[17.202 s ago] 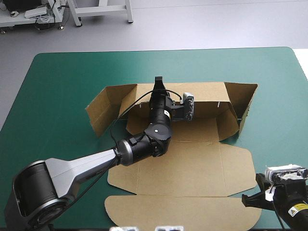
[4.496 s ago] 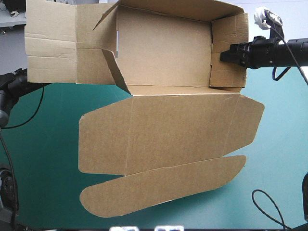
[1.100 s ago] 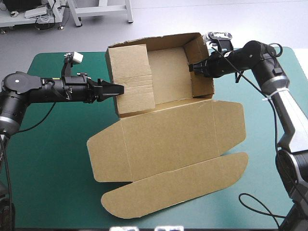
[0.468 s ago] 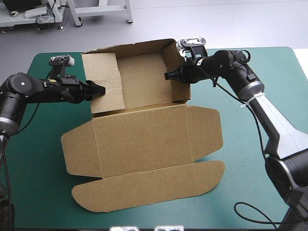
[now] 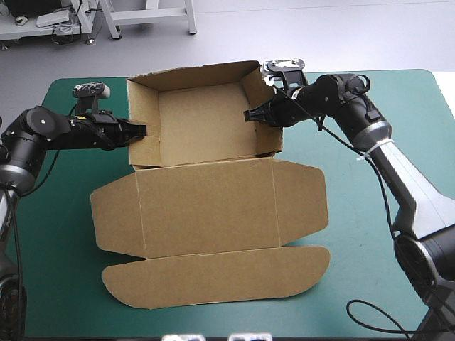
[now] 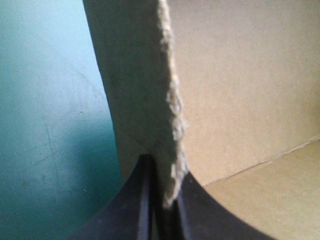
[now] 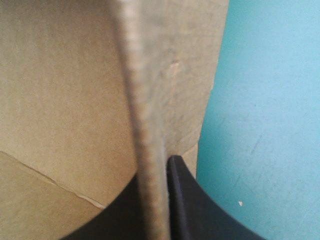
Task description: Fold the box
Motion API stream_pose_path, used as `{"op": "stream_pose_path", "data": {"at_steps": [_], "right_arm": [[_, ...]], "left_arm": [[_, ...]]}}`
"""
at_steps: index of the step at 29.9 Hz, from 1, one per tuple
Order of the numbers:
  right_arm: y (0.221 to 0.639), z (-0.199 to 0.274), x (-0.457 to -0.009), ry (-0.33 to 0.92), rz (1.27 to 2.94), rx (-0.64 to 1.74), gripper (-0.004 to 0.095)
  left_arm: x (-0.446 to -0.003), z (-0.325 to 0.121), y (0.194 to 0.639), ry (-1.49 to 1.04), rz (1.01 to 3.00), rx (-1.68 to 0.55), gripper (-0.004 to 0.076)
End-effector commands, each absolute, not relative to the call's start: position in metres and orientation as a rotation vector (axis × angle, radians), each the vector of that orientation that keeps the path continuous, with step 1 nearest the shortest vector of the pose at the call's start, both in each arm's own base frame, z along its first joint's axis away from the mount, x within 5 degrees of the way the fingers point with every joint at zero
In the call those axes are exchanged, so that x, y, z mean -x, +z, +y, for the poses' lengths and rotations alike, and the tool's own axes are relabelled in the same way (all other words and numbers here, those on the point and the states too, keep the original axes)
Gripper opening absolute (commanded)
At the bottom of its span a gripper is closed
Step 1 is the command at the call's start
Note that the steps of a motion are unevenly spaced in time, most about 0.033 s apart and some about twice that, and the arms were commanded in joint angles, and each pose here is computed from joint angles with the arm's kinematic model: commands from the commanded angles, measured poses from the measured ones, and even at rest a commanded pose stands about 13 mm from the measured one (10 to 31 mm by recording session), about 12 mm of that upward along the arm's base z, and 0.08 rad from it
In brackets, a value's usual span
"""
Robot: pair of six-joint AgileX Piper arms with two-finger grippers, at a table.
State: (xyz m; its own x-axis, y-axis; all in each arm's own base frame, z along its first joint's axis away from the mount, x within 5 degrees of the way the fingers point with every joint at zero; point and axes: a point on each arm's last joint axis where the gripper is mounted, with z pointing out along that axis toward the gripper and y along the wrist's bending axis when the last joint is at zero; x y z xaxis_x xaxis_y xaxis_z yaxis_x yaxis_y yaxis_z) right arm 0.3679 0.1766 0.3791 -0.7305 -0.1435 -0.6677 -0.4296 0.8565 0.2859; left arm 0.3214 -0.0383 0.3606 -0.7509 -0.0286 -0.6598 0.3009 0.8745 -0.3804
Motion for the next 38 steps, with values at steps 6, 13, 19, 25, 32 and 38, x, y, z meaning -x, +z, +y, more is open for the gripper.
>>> {"op": "stream_pose_path", "data": {"at_steps": [6,13,19,25,32,38], "right_arm": [[0.409,0.178,-0.342,0.603,2.362,0.410,-0.0011],[0.387,0.170,-0.344,0.463,2.554,0.348,-0.0012],[0.351,0.172,-0.345,0.474,2.658,0.307,-0.0013],[0.312,0.171,-0.344,0.453,2.723,0.255,-0.0013],[0.289,0.169,-0.346,0.447,2.711,0.197,-0.0013],[0.288,0.168,-0.349,0.407,2.682,0.216,-0.0012]], "left_arm": [[-0.307,-0.074,0.377,-0.619,2.325,-0.318,-0.0009],[-0.307,-0.090,0.363,-0.505,2.432,-0.342,-0.0009],[-0.313,-0.109,0.340,-0.443,2.539,-0.371,-0.0009],[-0.319,-0.123,0.312,-0.385,2.677,-0.397,-0.0009],[-0.328,-0.130,0.285,-0.415,2.792,-0.395,-0.0009],[-0.330,-0.130,0.274,-0.396,2.839,-0.425,-0.0008]]}}
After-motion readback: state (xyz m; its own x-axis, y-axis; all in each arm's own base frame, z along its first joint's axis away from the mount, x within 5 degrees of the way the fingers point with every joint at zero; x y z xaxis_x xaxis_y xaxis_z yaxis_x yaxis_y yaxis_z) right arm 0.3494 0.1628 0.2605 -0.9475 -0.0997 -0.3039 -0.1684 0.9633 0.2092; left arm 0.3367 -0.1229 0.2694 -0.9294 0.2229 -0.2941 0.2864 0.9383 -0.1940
